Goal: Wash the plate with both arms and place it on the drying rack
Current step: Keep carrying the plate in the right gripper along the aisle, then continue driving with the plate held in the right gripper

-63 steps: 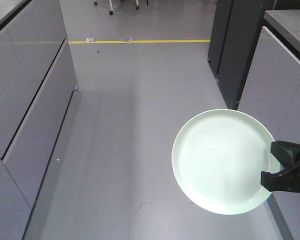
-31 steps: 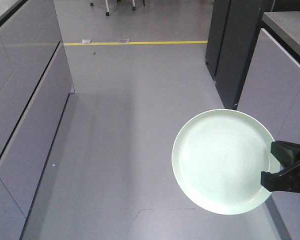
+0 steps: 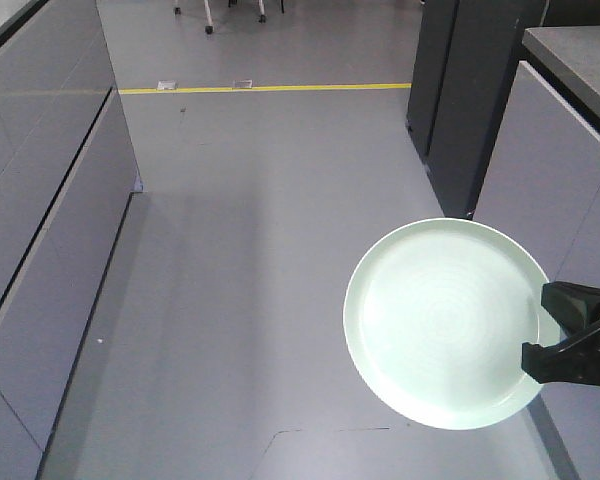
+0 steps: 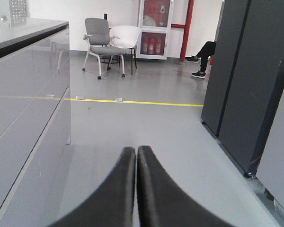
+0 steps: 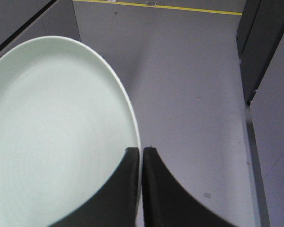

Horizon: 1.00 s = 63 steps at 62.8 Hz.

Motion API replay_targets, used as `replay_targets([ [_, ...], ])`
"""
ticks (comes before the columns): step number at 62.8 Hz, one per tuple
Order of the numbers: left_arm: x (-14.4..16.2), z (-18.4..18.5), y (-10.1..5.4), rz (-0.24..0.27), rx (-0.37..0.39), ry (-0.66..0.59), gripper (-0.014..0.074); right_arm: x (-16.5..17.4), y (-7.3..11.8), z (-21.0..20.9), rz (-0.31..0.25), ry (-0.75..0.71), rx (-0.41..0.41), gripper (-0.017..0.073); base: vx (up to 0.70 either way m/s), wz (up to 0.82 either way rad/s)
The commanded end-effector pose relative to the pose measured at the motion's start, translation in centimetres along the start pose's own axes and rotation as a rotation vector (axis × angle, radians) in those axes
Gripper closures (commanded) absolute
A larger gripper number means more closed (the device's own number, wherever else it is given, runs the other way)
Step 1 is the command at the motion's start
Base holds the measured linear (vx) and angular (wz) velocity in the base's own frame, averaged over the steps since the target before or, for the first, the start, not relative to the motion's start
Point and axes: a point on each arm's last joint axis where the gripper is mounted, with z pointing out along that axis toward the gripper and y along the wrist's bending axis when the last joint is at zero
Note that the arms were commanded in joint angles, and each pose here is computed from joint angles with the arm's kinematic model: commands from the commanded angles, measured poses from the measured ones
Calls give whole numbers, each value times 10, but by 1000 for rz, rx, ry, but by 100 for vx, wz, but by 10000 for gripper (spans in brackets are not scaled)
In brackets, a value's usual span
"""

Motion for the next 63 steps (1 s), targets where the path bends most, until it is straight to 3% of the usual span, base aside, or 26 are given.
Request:
replay_targets([
  [1, -2, -1, 0, -16, 12, -70, 599, -17, -1, -5, -9, -116, 7, 568, 7, -1],
  [63, -2, -1, 0, -16, 12, -70, 599, -17, -1, -5, -9, -116, 7, 568, 8, 0],
])
